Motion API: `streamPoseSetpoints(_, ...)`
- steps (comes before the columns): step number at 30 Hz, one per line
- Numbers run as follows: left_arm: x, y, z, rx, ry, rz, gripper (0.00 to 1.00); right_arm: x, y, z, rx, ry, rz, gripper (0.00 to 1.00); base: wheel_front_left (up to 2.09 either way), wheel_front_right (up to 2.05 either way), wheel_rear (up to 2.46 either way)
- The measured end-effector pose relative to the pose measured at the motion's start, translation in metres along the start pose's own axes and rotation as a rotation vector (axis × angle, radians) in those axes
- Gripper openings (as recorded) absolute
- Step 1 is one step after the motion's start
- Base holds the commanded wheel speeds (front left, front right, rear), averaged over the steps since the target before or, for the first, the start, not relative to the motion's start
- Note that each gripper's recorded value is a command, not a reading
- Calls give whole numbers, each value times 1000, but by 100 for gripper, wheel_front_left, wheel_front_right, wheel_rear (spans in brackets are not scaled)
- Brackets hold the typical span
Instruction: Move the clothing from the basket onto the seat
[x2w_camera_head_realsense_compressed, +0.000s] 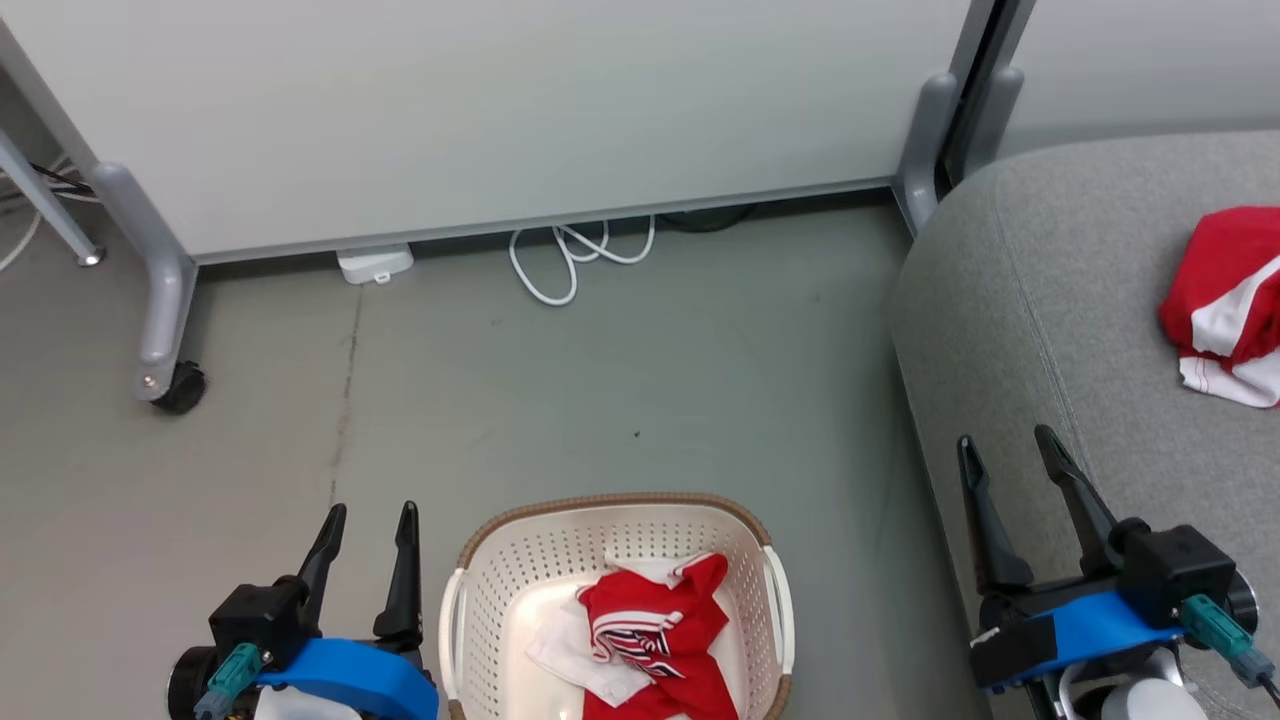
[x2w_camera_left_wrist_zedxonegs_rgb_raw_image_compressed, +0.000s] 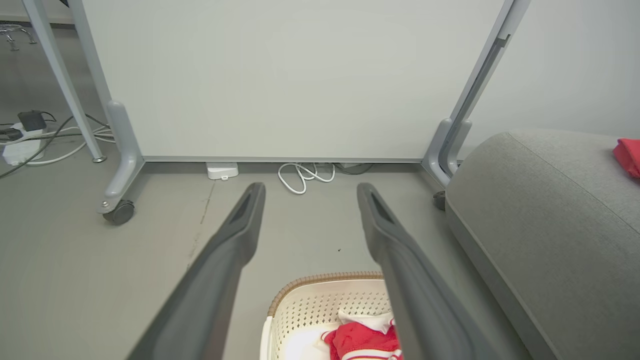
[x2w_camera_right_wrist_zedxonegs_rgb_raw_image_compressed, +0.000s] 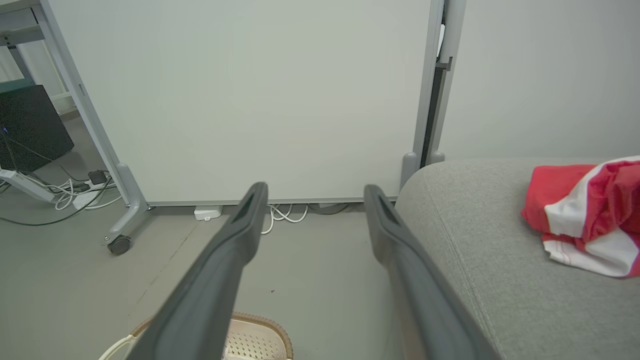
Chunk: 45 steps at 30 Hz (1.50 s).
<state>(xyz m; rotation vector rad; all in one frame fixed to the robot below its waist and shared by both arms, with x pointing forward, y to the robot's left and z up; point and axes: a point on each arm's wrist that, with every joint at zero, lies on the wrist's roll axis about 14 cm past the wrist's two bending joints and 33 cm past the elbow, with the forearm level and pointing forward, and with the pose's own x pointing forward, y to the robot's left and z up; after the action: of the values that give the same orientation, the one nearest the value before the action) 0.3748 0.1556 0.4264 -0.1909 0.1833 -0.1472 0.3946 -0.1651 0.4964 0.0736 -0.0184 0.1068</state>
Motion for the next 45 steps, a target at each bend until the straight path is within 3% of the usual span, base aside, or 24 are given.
streamPoseSetpoints(16, 62, -62, -134, -60, 412, -214, 100, 30, -32, -45, 7, 82, -72, 100, 0, 0, 0)
streamPoseSetpoints(25, 72, -95, -211, 9, 622, -403, 100, 37, -53, -87, 1, 174, -120, 100, 0, 0, 0)
streamPoseSetpoints(31, 86, -98, -250, 68, 700, -492, 100, 43, -62, -113, -2, 227, -137, 100, 0, 0, 0)
streamPoseSetpoints(39, 89, -117, -294, 27, 784, -569, 100, 52, -65, -142, -11, 277, -129, 100, 0, 0, 0)
streamPoseSetpoints(45, 89, -113, -319, 52, 842, -594, 100, 55, -64, -155, -16, 297, -119, 100, 0, 0, 0)
